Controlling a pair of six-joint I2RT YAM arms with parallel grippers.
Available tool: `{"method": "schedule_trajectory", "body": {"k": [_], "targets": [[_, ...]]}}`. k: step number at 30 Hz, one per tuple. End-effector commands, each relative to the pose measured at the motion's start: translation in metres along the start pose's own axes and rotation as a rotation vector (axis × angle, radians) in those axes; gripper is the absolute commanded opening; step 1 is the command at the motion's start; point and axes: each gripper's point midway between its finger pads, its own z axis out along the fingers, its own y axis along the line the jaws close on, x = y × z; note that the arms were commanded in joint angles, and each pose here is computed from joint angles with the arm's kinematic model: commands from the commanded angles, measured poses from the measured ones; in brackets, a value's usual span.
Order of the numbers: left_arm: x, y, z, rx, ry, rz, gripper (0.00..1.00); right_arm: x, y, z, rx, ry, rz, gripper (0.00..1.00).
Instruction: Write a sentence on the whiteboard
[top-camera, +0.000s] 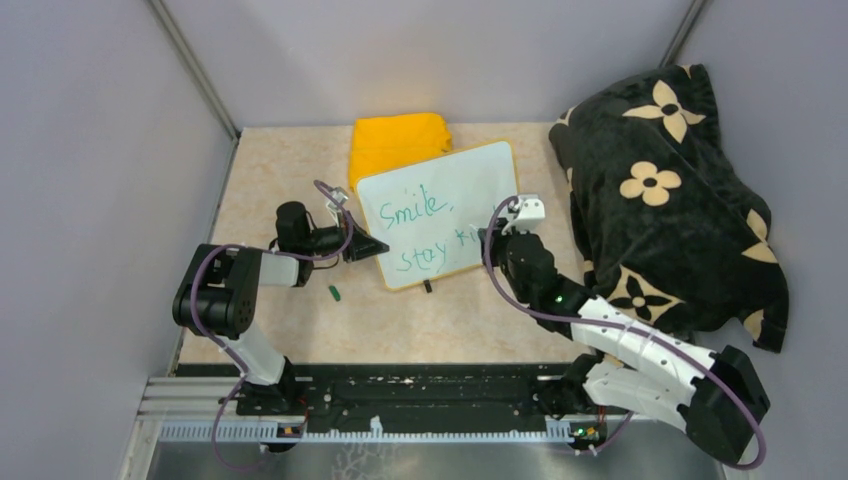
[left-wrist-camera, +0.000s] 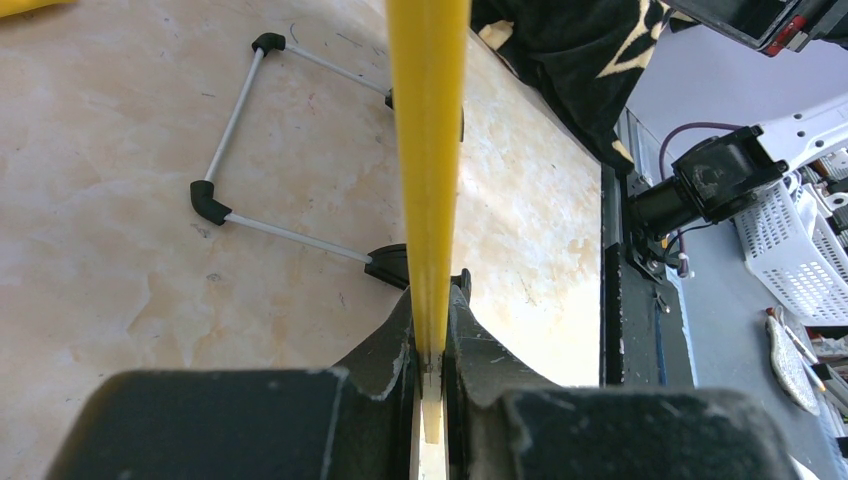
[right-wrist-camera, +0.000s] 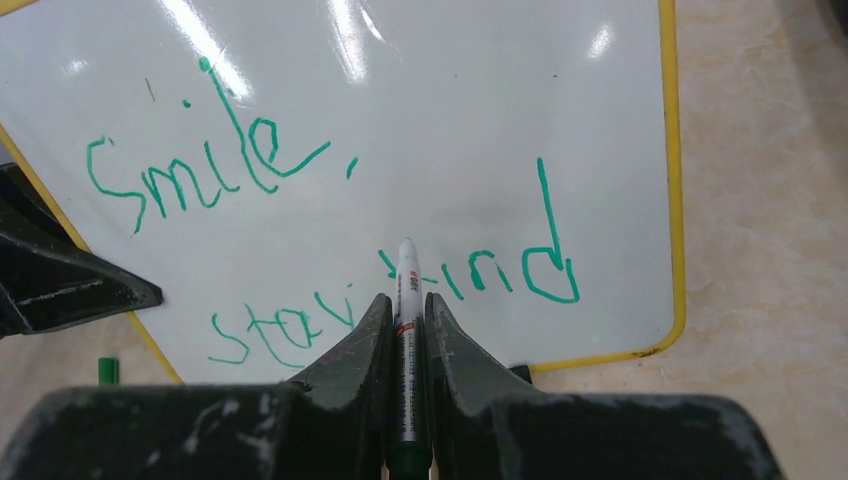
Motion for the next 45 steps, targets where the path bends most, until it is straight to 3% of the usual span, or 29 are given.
{"method": "schedule_trajectory", "body": {"k": [1,45], "targets": [[0.016,0.016,0.001,-0.077,0.028,-0.043,0.0,-0.028,0.021,0.004,-0.061,-0.076,0.04,0.0],[0.016,0.017,0.001,-0.077,0.029,-0.042,0.0,0.006,-0.009,0.03,0.083,-0.027,0.048,0.0]]}}
